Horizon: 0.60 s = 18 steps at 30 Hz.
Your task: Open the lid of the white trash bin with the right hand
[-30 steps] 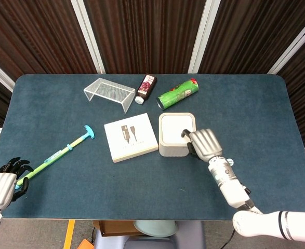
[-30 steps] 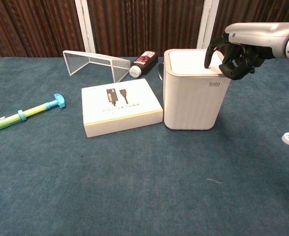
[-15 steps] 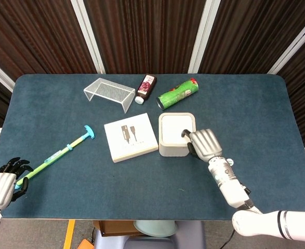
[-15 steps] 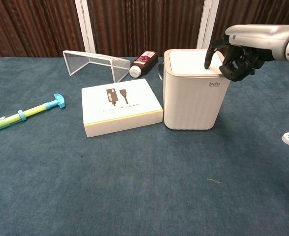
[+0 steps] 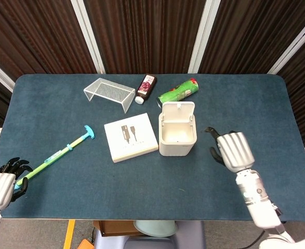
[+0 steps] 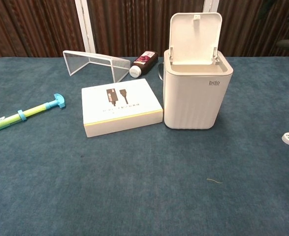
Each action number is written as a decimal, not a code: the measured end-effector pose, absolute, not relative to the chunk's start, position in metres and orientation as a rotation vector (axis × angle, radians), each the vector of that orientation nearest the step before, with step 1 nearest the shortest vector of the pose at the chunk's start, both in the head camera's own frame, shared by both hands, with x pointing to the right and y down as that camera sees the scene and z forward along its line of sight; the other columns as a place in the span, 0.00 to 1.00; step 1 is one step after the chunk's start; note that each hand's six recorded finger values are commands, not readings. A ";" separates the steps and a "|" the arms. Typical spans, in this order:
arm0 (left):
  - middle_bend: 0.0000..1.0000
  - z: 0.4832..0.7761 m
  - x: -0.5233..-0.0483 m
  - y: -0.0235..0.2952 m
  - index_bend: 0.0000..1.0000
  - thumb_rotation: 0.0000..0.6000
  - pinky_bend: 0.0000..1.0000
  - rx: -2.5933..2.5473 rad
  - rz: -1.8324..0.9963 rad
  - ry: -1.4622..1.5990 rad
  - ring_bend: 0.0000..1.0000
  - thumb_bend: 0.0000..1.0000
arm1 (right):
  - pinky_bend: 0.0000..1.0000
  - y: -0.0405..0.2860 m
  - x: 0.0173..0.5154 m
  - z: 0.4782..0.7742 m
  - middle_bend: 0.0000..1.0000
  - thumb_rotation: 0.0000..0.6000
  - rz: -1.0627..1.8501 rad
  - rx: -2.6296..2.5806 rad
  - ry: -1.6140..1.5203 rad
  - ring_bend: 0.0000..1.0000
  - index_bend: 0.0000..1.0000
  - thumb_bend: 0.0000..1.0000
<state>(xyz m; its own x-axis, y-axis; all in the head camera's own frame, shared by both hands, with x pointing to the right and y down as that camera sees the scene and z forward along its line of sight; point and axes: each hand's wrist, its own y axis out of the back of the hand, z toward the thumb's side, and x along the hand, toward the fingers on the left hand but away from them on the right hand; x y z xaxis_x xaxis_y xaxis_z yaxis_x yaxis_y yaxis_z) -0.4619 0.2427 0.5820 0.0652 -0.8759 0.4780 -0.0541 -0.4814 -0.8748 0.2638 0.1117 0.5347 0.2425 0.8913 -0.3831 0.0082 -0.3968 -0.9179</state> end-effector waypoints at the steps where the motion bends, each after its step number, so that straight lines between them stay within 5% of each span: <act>1: 0.26 0.583 -0.462 0.243 0.41 1.00 0.32 -1.648 -1.495 0.939 0.15 0.61 | 0.76 0.114 0.272 0.532 0.89 1.00 1.277 -1.621 -0.858 0.87 0.41 0.28; 8: 0.26 0.589 -0.458 0.246 0.41 1.00 0.32 -1.664 -1.508 0.903 0.15 0.61 | 0.70 0.137 0.336 0.540 0.86 1.00 1.312 -1.487 -0.813 0.75 0.46 0.25; 18: 0.26 0.592 -0.455 0.246 0.41 1.00 0.32 -1.659 -1.506 0.880 0.15 0.61 | 0.86 0.165 0.374 0.583 0.96 1.00 1.341 -1.481 -0.664 0.93 0.58 0.25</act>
<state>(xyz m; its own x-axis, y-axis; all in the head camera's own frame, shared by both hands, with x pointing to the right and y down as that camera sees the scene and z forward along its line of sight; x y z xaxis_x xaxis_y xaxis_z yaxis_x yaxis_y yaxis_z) -0.4548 0.2465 0.5920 0.0851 -0.8583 0.5061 -0.0197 -0.5092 -0.8604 0.3745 0.1647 0.5830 0.2373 0.8829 -0.4053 -0.2137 -0.3596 -0.9083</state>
